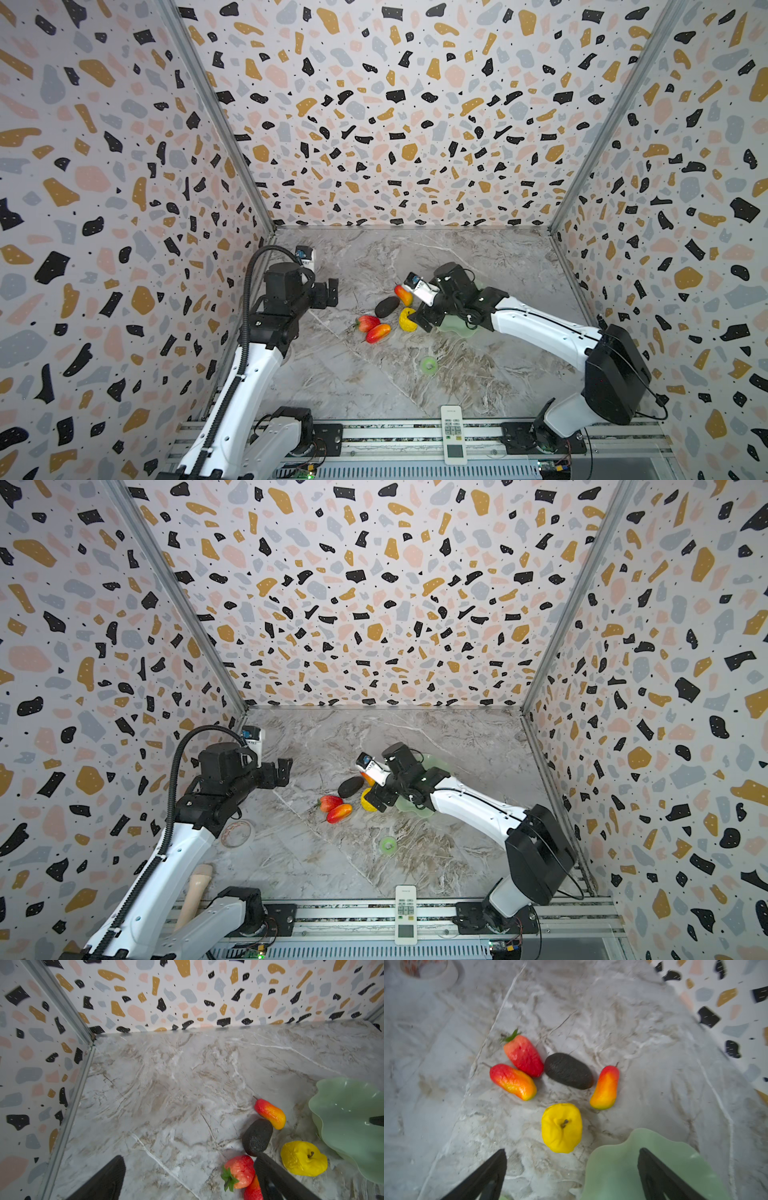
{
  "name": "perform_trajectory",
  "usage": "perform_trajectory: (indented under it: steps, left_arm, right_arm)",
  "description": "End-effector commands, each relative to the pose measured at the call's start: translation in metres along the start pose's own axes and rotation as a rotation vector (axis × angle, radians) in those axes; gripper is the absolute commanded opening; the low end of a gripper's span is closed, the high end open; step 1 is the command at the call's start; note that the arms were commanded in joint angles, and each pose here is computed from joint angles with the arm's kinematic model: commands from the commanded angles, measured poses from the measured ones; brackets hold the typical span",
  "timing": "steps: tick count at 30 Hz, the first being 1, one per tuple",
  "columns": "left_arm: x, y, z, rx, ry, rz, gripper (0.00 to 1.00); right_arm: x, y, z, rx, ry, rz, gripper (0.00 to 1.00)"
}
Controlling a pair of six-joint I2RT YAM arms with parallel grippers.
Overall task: Place and organize the fake fruits in the fruit bowl
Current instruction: 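Reach the right gripper to the yellow apple and grasp it, then carry the yellow apple over the green bowl and release it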
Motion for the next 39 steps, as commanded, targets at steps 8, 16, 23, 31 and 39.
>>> perform_trajectory:
  steps: [8,16,23,31,39]
  left_arm:
    - [0.007,-0.021,-0.011,-0.061,-0.071,0.135,1.00]
    - [0.012,-0.027,-0.009,-0.079,-0.092,0.145,1.00]
    - [0.018,-0.026,-0.012,-0.085,-0.112,0.134,1.00]
    - [0.019,-0.025,-0.013,-0.086,-0.109,0.122,1.00]
    - [0.019,-0.024,-0.014,-0.085,-0.099,0.110,1.00]
  right_arm:
    - [-0.050,0.004,0.011,0.076,0.229,0.007,0.95]
    - [-0.067,0.002,0.010,0.070,0.236,0.003,0.86]
    - [-0.074,0.004,0.013,0.057,0.239,-0.016,0.61]
    - [-0.058,0.009,-0.001,0.063,0.185,-0.043,0.39]
    - [0.015,-0.003,-0.047,0.053,-0.042,0.013,0.36]
Point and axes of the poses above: each gripper's point midway between its finger pads, its own x axis back along the fingers, its own y axis along the line the jaws close on, z = x × y, the point moved 4 cm from there along x, back along the fingers, and after that the axes turned 10 degrees about -x, right-handed, at the moved point
